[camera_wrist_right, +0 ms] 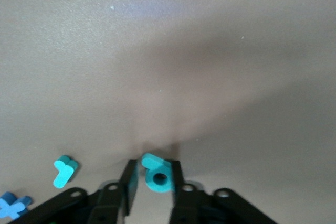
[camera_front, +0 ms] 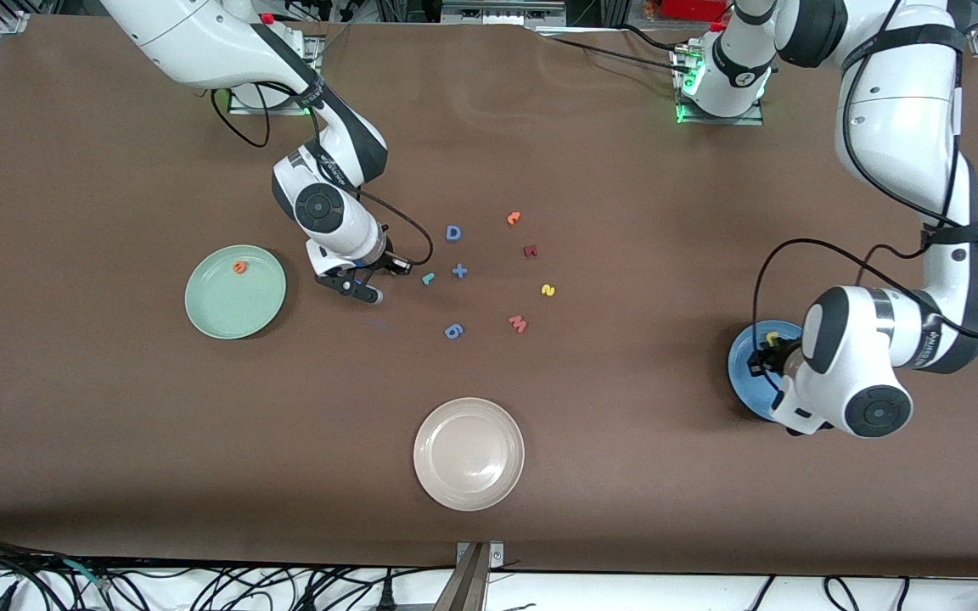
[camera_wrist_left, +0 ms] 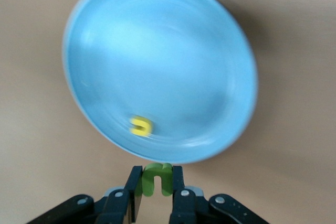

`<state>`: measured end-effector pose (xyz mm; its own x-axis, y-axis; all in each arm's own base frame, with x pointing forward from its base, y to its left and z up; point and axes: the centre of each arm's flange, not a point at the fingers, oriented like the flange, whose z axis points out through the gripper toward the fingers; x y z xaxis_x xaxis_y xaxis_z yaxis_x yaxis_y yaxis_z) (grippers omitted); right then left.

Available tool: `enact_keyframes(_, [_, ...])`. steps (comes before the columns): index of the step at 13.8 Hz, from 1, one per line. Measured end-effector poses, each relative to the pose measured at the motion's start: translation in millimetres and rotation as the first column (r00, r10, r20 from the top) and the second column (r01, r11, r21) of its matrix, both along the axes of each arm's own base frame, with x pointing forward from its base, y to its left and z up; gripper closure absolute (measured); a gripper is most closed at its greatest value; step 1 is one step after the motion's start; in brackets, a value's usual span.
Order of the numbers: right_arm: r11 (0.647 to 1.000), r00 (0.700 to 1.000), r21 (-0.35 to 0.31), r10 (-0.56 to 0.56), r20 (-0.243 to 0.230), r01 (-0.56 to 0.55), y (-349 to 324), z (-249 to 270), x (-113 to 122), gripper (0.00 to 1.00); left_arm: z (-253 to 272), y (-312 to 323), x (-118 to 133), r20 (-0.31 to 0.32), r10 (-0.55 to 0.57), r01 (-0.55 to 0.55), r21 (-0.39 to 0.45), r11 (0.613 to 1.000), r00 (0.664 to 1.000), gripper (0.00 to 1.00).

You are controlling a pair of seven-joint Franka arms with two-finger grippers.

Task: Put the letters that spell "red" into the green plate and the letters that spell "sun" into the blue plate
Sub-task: 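Place the green letter on the blue plate while the right gripper grasps teal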

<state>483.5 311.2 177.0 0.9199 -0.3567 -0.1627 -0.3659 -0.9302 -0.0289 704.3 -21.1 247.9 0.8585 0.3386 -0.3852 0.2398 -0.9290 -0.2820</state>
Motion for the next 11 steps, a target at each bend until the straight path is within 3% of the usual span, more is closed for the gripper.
enact_keyframes(4, [1.0, 1.0, 0.001, 0.001, -0.005, -0.001, 0.0, -5.9, -1.1, 0.59, -5.8, 27.6, -1.7, -0.029, -0.079, 0.078, -0.032, 0.996, 0.996, 0.7])
enact_keyframes(11, [1.0, 1.0, 0.004, 0.001, -0.002, -0.001, 0.9, -5.0, -0.4, 0.69, -9.0, 31.2, -2.5, -0.039, -0.147, 0.142, -0.111, 0.984, 0.988, 0.02])
